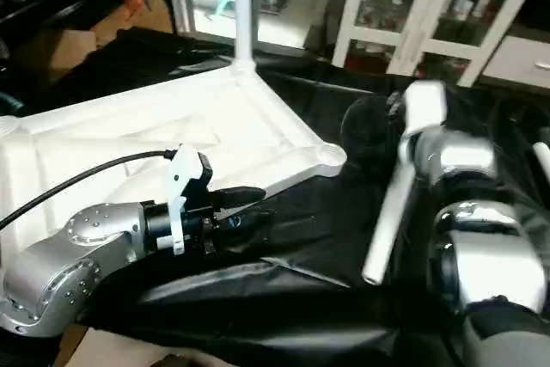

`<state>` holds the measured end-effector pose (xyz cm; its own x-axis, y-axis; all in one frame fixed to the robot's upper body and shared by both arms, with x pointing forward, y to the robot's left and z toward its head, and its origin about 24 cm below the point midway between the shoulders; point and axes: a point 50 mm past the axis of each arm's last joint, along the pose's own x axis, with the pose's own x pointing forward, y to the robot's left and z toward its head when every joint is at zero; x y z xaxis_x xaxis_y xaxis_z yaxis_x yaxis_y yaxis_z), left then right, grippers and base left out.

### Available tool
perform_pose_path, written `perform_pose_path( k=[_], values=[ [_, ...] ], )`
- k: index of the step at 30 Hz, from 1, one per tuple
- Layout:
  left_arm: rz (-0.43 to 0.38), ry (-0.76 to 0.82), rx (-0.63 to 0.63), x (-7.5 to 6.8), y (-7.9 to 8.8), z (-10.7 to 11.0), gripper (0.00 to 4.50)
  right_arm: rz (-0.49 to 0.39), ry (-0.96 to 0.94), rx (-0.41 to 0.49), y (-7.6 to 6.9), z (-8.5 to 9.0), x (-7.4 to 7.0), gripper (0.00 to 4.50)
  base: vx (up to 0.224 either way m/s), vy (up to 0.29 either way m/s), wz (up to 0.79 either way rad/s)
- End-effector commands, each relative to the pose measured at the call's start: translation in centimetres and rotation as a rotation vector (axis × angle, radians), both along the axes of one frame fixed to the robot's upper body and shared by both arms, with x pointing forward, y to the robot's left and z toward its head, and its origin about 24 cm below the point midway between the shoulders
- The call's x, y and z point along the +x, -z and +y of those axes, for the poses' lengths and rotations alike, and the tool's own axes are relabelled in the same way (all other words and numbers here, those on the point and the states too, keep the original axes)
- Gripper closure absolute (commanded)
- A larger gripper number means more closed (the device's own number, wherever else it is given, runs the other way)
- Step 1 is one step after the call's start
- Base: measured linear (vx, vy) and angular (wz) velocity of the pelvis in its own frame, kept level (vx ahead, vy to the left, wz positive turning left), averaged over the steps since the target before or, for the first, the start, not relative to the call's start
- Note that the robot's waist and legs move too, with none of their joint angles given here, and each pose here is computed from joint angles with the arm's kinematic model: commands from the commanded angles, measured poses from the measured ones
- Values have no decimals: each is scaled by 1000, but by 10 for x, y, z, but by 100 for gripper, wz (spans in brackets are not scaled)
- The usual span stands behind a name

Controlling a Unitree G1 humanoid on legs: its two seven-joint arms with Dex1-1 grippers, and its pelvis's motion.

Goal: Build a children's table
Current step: Insert table leg to table base

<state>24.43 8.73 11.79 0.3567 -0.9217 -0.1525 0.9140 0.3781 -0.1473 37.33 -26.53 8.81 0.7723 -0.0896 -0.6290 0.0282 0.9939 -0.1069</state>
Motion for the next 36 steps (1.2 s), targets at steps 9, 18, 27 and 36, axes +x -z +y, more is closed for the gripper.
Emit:
perform_pose_path(
  k=[9,18,27,36],
  values=[
    [-4,15,13,-3,-2,-1,236,82,83,-29,23,-24,-20,7,0,0,0],
    [-15,25,23,2,-4,-2,236,201,120,71,43,-31,-38,33,0,0,0],
    [-16,24,33,2,-3,0,236,197,142,104,45,-35,-43,117,0,0,0],
    [-30,-14,44,6,-4,4,236,94,185,148,35,-38,-36,191,0,0,0]
  ],
)
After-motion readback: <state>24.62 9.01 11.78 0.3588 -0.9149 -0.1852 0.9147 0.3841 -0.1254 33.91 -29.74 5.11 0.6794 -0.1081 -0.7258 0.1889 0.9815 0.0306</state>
